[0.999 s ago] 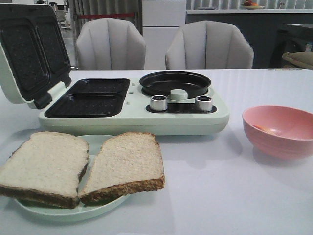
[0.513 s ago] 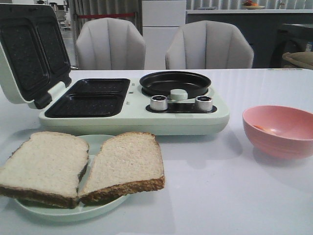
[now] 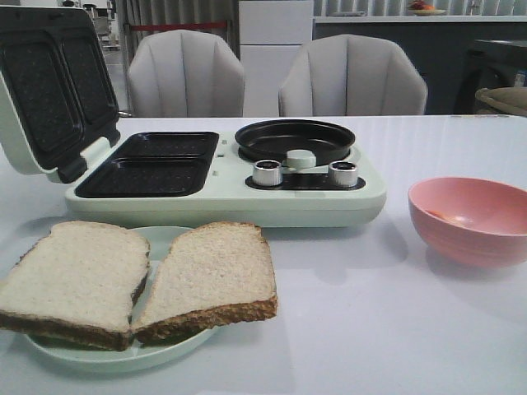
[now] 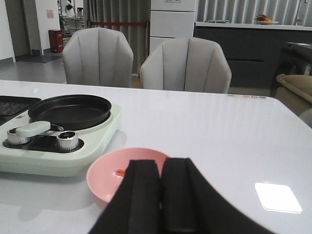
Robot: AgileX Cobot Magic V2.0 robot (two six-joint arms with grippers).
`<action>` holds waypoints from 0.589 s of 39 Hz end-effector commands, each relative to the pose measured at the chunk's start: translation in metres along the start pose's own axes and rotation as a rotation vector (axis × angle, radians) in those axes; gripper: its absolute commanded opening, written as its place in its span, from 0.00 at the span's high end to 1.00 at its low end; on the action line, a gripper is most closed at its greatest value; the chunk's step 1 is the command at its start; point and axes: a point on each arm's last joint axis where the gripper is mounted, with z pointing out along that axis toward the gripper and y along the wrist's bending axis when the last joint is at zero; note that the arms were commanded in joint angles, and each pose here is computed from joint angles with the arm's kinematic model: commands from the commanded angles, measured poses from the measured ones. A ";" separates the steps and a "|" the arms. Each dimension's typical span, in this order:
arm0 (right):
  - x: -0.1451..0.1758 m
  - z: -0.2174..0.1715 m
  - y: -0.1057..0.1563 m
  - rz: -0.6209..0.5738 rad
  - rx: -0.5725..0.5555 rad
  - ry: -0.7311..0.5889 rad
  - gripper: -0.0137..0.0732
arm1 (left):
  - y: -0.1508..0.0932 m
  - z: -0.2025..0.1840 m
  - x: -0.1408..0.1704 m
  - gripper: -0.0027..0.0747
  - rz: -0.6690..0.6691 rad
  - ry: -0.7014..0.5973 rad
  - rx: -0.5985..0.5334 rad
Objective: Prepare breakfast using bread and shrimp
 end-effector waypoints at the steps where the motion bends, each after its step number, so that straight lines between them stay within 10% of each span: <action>1: -0.014 -0.003 0.000 -0.017 0.004 -0.116 0.69 | -0.001 0.000 -0.028 0.82 -0.013 -0.171 0.007; 23: -0.014 -0.003 0.000 -0.017 0.004 -0.116 0.69 | 0.000 0.047 -0.084 0.82 -0.016 0.338 -0.034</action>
